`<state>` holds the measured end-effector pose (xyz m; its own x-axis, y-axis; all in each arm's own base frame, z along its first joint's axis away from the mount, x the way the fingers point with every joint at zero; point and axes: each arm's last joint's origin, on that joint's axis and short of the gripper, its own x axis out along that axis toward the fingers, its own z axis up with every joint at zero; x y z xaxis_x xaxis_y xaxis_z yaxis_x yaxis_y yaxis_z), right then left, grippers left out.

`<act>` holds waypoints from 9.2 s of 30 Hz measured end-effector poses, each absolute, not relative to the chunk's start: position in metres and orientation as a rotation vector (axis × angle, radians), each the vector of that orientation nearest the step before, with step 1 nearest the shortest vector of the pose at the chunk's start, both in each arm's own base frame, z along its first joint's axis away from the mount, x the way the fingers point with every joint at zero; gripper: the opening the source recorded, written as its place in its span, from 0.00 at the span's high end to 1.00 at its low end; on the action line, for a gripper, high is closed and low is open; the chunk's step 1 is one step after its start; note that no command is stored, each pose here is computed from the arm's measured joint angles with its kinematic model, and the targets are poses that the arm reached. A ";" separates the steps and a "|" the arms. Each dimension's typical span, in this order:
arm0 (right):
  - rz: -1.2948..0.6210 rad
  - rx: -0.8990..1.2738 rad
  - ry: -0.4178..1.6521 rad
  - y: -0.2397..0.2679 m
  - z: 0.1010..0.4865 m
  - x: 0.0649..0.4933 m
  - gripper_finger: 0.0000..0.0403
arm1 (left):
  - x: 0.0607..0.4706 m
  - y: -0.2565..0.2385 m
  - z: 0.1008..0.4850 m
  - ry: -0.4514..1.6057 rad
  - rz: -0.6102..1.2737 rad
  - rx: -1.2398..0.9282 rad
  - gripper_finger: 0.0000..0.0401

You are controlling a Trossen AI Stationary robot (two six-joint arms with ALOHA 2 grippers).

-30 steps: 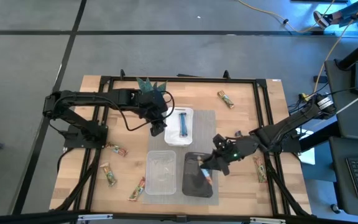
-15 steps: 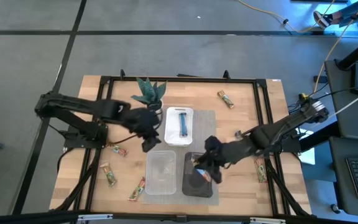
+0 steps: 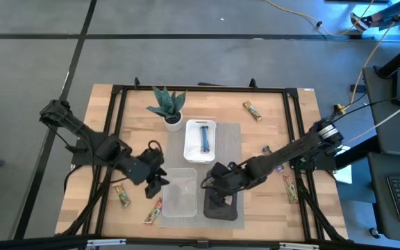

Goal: Pick and place Granola Bars by type
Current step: Put the bottom right yellow granola bar into the black bin, then put the bottom left red granola bar into the transparent bin

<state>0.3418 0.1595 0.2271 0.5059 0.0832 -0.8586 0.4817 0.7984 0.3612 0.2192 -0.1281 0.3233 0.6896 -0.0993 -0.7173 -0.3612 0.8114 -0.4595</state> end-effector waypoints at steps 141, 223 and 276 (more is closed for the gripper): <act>-0.410 0.293 1.003 0.189 0.338 0.250 0.41 | 0.235 -0.277 0.144 1.359 0.564 -0.524 0.32; -0.396 0.261 1.011 0.189 0.338 0.249 0.41 | 0.212 -0.248 0.224 1.233 0.613 -0.650 0.38; -0.395 0.263 1.008 0.189 0.338 0.250 0.41 | 0.204 -0.244 0.156 1.361 0.573 -0.714 0.75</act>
<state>0.2496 0.1889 0.3376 0.4721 -0.1990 -0.8588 0.4380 0.8984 0.0326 0.2040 -0.2440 0.1560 0.1336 -0.0376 -0.9903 -0.7346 0.6670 -0.1245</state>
